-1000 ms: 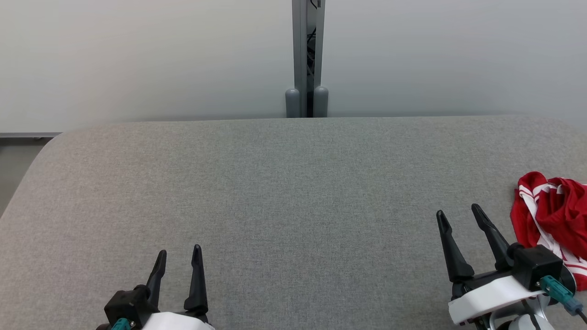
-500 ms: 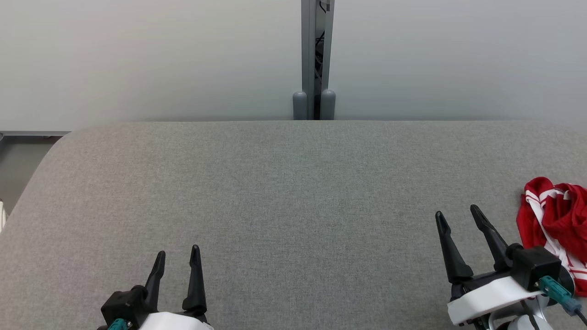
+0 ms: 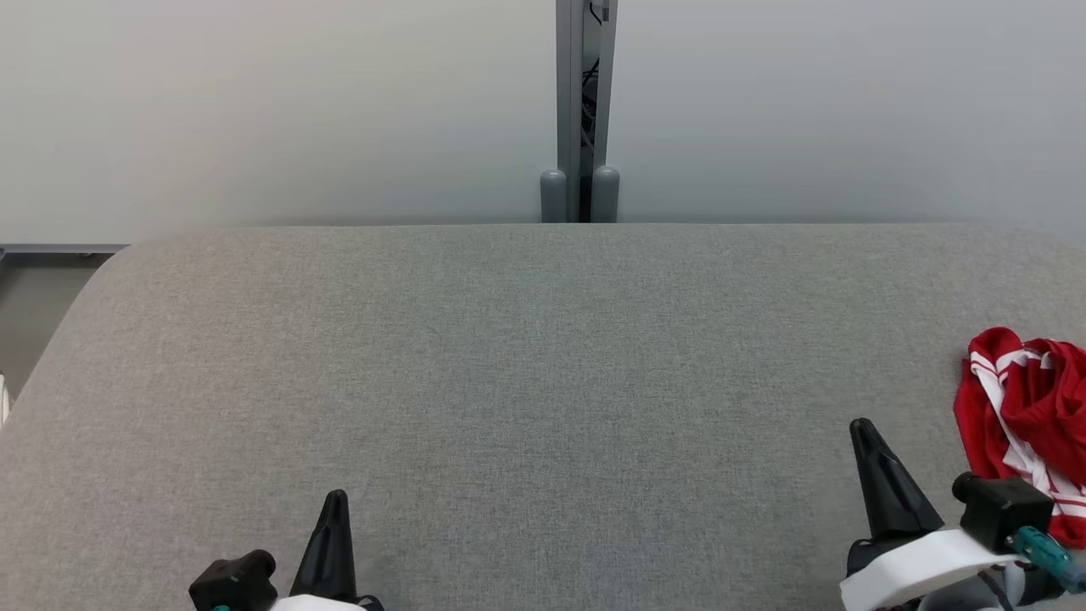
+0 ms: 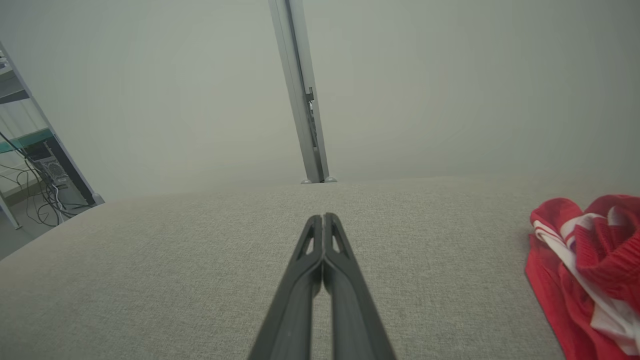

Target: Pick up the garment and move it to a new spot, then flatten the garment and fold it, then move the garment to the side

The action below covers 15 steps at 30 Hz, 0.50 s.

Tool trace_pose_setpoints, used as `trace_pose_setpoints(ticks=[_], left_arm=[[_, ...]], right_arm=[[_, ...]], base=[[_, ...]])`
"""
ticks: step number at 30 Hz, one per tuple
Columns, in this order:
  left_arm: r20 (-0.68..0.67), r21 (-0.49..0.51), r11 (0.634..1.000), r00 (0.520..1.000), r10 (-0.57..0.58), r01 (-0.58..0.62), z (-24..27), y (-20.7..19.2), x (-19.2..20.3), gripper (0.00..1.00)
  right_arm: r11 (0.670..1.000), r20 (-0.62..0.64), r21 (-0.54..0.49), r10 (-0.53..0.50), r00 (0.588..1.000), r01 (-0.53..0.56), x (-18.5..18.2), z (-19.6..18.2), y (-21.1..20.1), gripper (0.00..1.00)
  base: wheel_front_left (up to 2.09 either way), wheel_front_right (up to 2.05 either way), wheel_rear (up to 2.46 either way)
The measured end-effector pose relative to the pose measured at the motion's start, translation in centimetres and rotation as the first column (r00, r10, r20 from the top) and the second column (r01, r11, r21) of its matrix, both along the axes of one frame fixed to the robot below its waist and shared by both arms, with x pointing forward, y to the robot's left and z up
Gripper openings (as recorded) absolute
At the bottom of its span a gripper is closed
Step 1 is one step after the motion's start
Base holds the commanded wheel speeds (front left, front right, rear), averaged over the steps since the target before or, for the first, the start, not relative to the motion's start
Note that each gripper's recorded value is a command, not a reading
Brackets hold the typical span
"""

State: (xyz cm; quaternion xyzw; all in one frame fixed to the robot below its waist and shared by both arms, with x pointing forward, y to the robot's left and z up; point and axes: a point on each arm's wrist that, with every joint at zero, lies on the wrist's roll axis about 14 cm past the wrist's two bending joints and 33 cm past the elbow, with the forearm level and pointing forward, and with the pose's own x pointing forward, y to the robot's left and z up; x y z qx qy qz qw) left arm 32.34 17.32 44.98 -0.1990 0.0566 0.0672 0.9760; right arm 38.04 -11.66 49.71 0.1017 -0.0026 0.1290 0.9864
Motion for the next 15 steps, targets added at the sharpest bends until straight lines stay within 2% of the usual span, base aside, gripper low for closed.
trace_pose_setpoints(ticks=[7,15], left_arm=[[0.004,-0.120,0.993,1.000,-0.012,0.013,0.2,-0.8,0.9,0.00],[0.017,-0.241,0.970,1.000,-0.026,0.029,0.6,-1.7,2.1,0.00]], right_arm=[[0.990,-0.069,0.116,-0.078,0.995,0.086,0.4,-0.4,-2.4,0.00],[0.956,-0.139,0.239,-0.139,0.981,0.169,0.6,-0.8,-4.7,0.00]], base=[[0.00,0.00,0.00],[0.00,0.00,0.00]])
